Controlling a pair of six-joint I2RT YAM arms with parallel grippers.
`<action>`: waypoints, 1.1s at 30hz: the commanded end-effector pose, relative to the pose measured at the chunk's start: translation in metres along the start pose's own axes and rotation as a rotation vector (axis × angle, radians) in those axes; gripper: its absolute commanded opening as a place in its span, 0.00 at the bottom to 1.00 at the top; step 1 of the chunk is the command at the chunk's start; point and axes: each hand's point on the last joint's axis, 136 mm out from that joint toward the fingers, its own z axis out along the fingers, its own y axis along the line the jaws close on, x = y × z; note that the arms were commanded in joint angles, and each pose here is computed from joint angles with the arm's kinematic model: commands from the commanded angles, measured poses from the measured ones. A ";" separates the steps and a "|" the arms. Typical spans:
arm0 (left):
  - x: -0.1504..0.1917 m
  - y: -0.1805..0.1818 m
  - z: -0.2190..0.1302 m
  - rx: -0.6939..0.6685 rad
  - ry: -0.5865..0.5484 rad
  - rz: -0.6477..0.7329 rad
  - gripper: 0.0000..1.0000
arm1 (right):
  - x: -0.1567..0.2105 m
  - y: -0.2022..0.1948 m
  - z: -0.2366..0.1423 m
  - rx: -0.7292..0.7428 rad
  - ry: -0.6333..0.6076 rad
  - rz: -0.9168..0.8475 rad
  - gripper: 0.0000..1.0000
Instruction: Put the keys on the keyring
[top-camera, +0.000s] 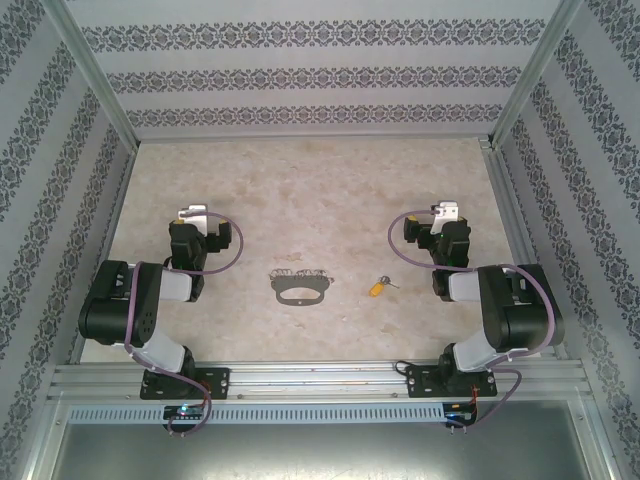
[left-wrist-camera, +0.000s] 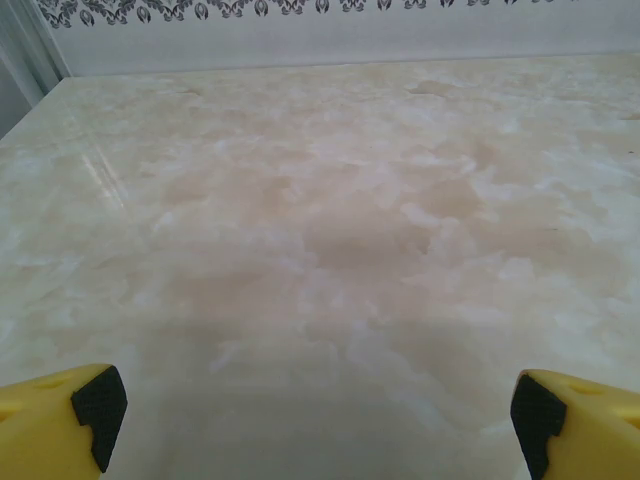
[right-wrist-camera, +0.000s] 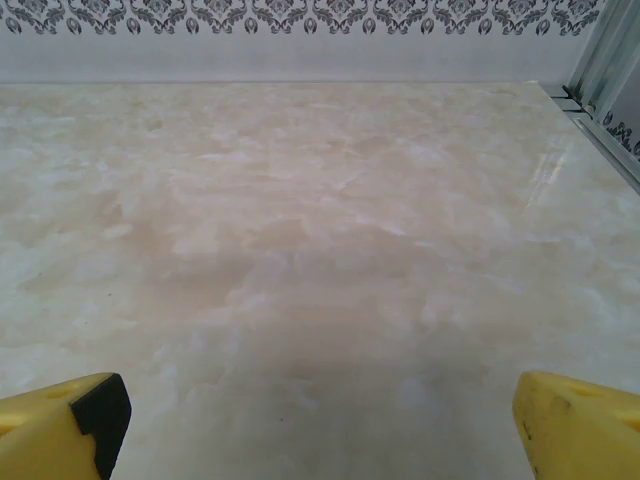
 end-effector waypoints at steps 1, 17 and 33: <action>0.001 -0.004 0.000 0.018 0.003 -0.002 1.00 | -0.012 0.001 0.001 -0.006 -0.039 0.002 0.98; 0.002 -0.004 0.000 0.018 0.005 -0.001 1.00 | -0.012 0.001 0.001 -0.006 -0.038 0.003 0.98; 0.002 0.003 0.001 -0.013 0.009 -0.023 1.00 | -0.011 -0.002 0.003 -0.020 -0.032 0.032 0.98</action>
